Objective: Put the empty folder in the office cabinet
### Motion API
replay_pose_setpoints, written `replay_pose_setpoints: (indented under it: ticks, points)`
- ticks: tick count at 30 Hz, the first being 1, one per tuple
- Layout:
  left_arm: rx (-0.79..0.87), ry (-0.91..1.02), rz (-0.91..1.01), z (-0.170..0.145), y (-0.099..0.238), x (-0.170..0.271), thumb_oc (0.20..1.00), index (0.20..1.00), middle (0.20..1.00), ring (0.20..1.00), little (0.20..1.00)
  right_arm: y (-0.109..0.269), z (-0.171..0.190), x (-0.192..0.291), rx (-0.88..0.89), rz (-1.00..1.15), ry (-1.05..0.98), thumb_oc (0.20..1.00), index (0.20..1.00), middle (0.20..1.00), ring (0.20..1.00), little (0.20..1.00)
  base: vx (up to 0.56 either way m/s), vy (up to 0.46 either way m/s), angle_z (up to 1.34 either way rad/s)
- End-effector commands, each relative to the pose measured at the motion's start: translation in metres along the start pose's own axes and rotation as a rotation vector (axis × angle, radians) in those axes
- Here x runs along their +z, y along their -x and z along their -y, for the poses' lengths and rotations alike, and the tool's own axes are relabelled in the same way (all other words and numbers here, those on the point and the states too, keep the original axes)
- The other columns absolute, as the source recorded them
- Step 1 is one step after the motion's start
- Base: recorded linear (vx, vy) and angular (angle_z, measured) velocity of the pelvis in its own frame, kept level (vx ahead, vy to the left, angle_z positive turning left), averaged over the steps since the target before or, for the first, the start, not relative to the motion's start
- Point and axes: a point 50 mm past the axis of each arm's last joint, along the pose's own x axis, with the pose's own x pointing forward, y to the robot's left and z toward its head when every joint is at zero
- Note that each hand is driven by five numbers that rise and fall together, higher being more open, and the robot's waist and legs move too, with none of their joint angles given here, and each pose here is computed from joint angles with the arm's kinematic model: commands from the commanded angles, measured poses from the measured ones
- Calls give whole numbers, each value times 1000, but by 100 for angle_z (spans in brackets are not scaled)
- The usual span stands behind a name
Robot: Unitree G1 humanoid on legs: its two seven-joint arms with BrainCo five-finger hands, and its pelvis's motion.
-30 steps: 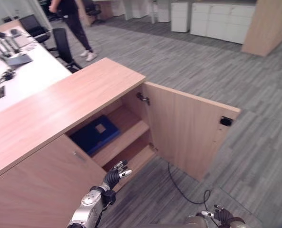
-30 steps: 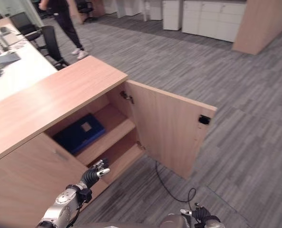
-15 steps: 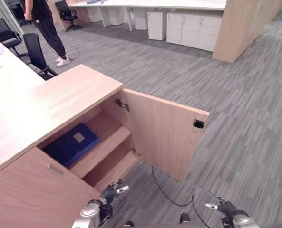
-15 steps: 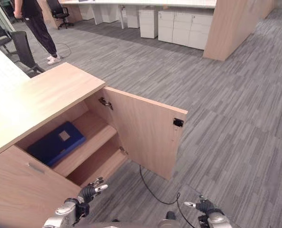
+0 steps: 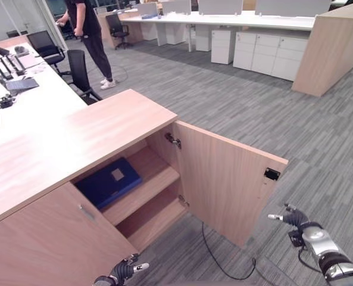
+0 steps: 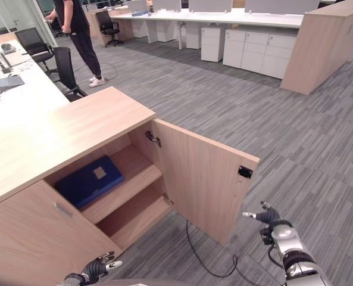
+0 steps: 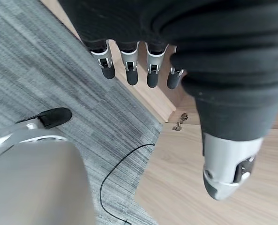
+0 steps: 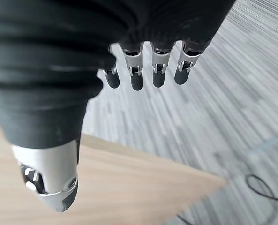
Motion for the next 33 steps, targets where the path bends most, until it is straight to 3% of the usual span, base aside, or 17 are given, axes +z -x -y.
replay_pose_setpoints:
  ticks: [1, 8, 13, 22, 25, 33]
  points:
    - [5, -95, 81, -13, -4, 30, 1000, 1000, 1000, 1000, 1000, -8, 13, 39, -57, 110, -34, 1000, 1000, 1000, 1000, 1000, 13, 15, 14]
    - [-8, -95, 62, -12, -2, 24, 1000, 1000, 1000, 1000, 1000, -11, 38, 82, -128, 191, -49, 1000, 1000, 1000, 1000, 1000, 10, 18, 9]
    - [-7, -89, 49, -11, -1, 20, 1000, 1000, 1000, 1000, 1000, -13, 27, 99, -99, 224, -36, 1000, 1000, 1000, 1000, 1000, 1, 15, 6]
    - [10, -88, 52, -9, -2, 20, 1000, 1000, 1000, 1000, 1000, -10, -46, 117, 104, 314, -29, 1000, 1000, 1000, 1000, 1000, 0, 0, 0]
    - [23, -75, 64, -8, -4, 23, 1000, 1000, 1000, 1000, 1000, -1, -82, 120, 213, 372, -46, 1000, 1000, 1000, 1000, 1000, 0, 0, 0]
    - [71, -42, 67, -11, -5, 23, 1000, 1000, 1000, 1000, 1000, 41, -134, 101, 452, 515, -40, 1000, 1000, 1000, 1000, 1000, -1, -4, 0]
